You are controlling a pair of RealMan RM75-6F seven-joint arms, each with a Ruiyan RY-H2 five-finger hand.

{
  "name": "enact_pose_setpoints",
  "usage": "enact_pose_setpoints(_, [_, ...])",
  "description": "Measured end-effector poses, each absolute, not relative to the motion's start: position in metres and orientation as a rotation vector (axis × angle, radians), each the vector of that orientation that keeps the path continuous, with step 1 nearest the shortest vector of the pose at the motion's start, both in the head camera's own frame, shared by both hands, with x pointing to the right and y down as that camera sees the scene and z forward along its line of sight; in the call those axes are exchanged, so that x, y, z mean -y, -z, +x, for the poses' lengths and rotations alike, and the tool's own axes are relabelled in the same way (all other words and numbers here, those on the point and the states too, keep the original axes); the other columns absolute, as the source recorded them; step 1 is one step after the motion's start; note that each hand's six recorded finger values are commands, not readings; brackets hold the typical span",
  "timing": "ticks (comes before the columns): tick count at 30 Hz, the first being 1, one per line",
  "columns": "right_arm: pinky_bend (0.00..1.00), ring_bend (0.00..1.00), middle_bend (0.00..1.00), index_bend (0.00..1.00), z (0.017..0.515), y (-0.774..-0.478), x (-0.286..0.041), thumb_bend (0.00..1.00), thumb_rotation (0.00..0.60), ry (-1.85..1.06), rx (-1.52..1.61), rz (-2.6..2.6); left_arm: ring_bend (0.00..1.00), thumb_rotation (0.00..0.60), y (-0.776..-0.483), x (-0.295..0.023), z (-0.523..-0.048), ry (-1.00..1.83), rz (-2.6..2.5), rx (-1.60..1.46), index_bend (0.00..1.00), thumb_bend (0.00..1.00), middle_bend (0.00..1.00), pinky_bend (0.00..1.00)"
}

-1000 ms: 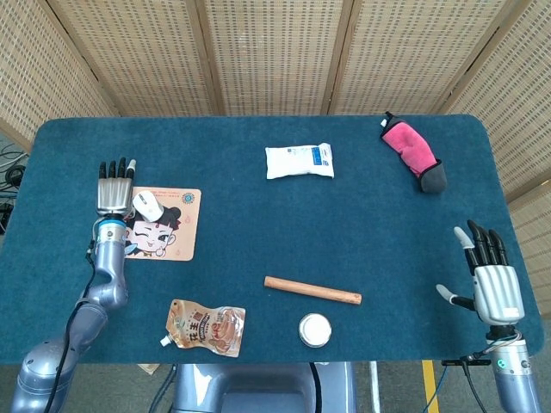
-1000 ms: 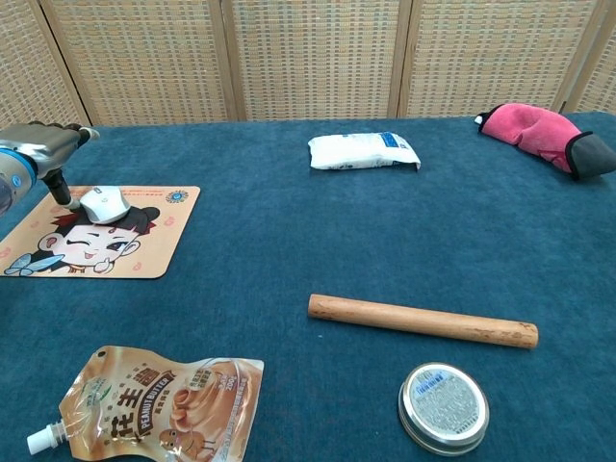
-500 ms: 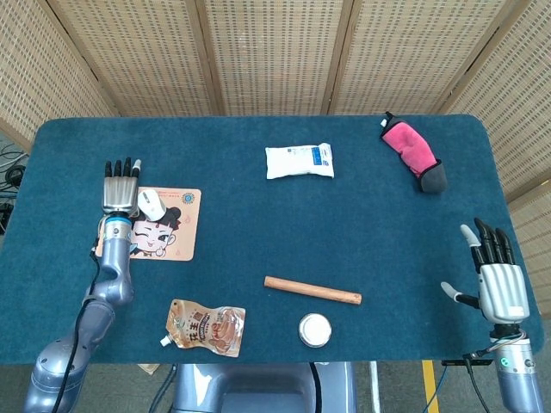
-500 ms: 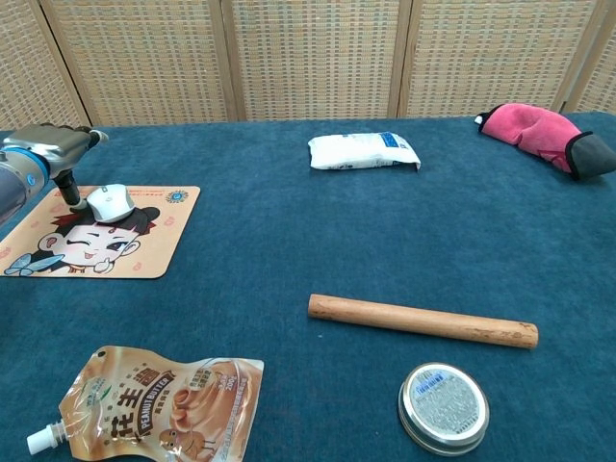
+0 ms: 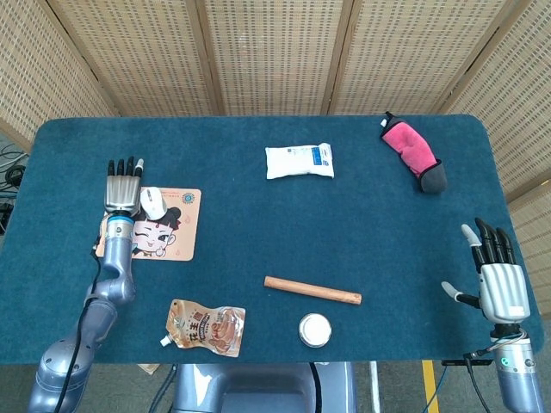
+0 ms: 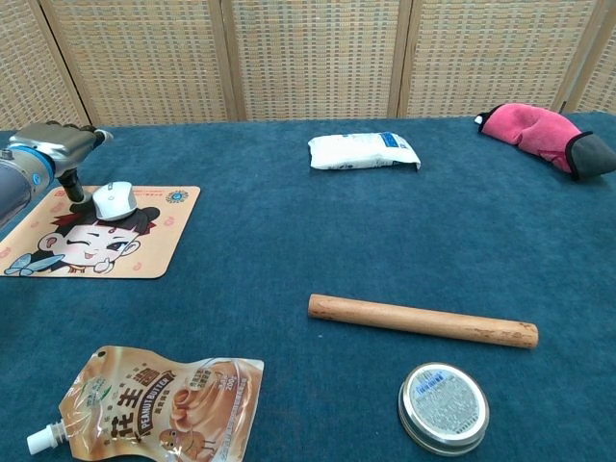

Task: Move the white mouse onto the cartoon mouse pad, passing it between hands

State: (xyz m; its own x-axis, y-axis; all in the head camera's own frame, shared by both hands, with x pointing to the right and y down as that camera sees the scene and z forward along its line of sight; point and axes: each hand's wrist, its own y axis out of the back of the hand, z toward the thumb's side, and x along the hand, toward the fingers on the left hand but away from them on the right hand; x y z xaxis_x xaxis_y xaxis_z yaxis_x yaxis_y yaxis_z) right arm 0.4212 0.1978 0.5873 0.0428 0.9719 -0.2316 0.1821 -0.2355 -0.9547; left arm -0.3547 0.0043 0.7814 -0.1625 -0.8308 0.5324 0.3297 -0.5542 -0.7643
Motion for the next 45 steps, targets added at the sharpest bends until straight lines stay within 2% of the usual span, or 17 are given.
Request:
enact_pose_setpoints(18, [0.0,0.0,0.0,0.07,0.424,-0.584,-0.197,0.0,0.6,-1.264,1.224,-1.525,0.0,0.6,-0.779,0.001,-0.344,1.801,-1.264,-0.61,0.0,0.37,0.0,0.0])
enact_pose_setpoints(27, [0.0,0.0,0.0,0.07,0.425,-0.575,-0.198,0.0,0.6,-1.229,1.252,-1.529,0.0,0.6,-0.76,0.013,-0.337,1.693,-1.291,-0.797,0.0,0.32,0.0,0.0])
enact_pose_setpoints(32, [0.0,0.0,0.0,0.07,0.427,-0.57,-0.198,0.0,0.6,-1.22,1.268,-1.535,0.0,0.6,-0.742,0.012,-0.332,1.569,-1.326,-0.942,0.0,0.25,0.0,0.0])
enact_pose_setpoints(38, [0.0,0.0,0.0,0.07,0.43,-0.569,-0.199,0.0,0.6,-1.236,1.271,-1.552,0.0,0.6,-0.722,-0.01,-0.327,1.426,-1.421,-1.071,0.0,0.19,0.0,0.0])
enact_pose_setpoints(45, [0.0,0.0,0.0,0.07,0.425,-0.566,-0.203,0.0,0.6,-1.239,1.244,-1.568,0.0,0.6,-0.675,-0.075,-0.328,1.31,-1.605,-1.206,0.0,0.18,0.0,0.0])
